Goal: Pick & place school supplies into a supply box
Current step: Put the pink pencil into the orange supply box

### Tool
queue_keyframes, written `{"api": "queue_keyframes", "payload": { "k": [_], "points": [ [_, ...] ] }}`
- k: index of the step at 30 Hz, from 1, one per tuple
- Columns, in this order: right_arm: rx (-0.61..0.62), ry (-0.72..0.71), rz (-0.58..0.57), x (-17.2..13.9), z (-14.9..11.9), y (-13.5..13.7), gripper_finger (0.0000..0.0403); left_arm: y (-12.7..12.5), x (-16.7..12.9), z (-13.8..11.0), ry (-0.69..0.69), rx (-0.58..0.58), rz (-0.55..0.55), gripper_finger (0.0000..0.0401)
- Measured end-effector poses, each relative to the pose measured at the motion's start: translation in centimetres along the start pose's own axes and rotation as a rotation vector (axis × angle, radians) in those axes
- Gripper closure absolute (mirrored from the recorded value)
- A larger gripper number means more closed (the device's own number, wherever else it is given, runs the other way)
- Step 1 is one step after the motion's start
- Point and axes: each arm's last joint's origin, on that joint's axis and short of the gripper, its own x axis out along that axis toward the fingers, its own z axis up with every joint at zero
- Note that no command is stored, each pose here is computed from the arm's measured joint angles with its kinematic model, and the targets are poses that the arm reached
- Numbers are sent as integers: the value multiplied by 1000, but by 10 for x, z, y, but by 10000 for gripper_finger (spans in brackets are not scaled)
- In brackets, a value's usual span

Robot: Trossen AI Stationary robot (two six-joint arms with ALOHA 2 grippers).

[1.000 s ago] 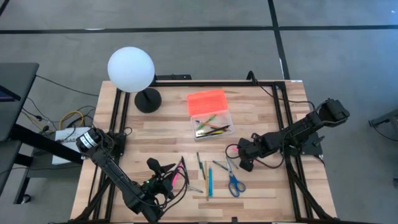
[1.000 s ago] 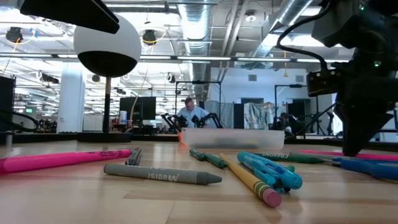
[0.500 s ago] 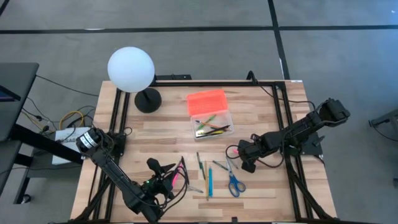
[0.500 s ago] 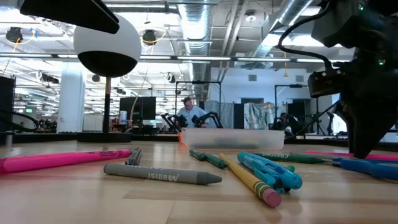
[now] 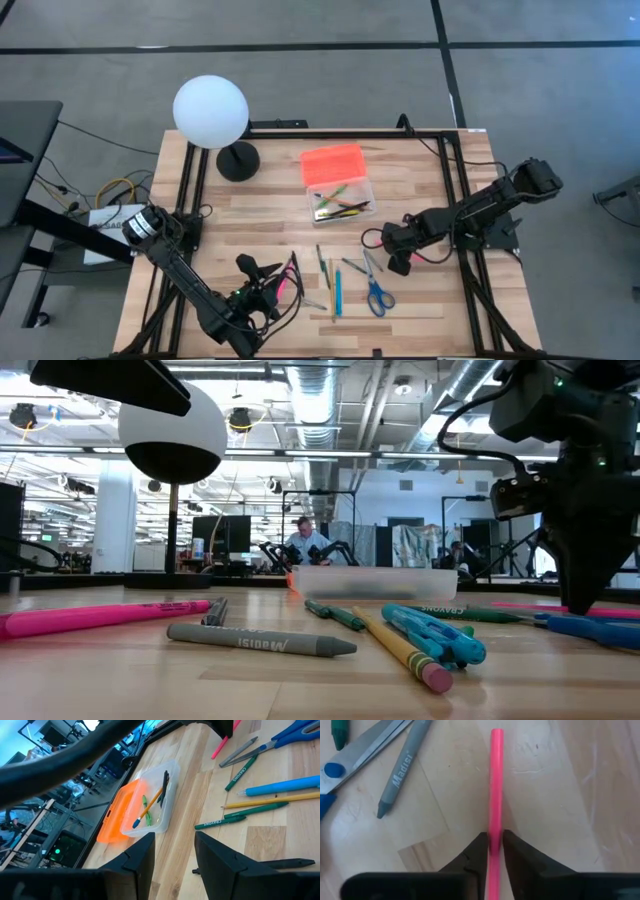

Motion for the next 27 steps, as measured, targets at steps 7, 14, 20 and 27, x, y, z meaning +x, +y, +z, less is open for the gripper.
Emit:
{"api": "queue_keyframes", "payload": {
  "k": [7,14,20,27],
  "points": [
    [-28,-7,-12,0,0,0,392,0,0,0,0,0,0,267],
    [-64,-13,-18,0,0,0,394,0,0,0,0,1,0,267],
    [-129,-20,-28,0,0,0,395,0,0,0,0,1,0,267],
    [-263,-57,-68,-3,1,7,400,0,0,0,0,1,1,267]
  ]
}}
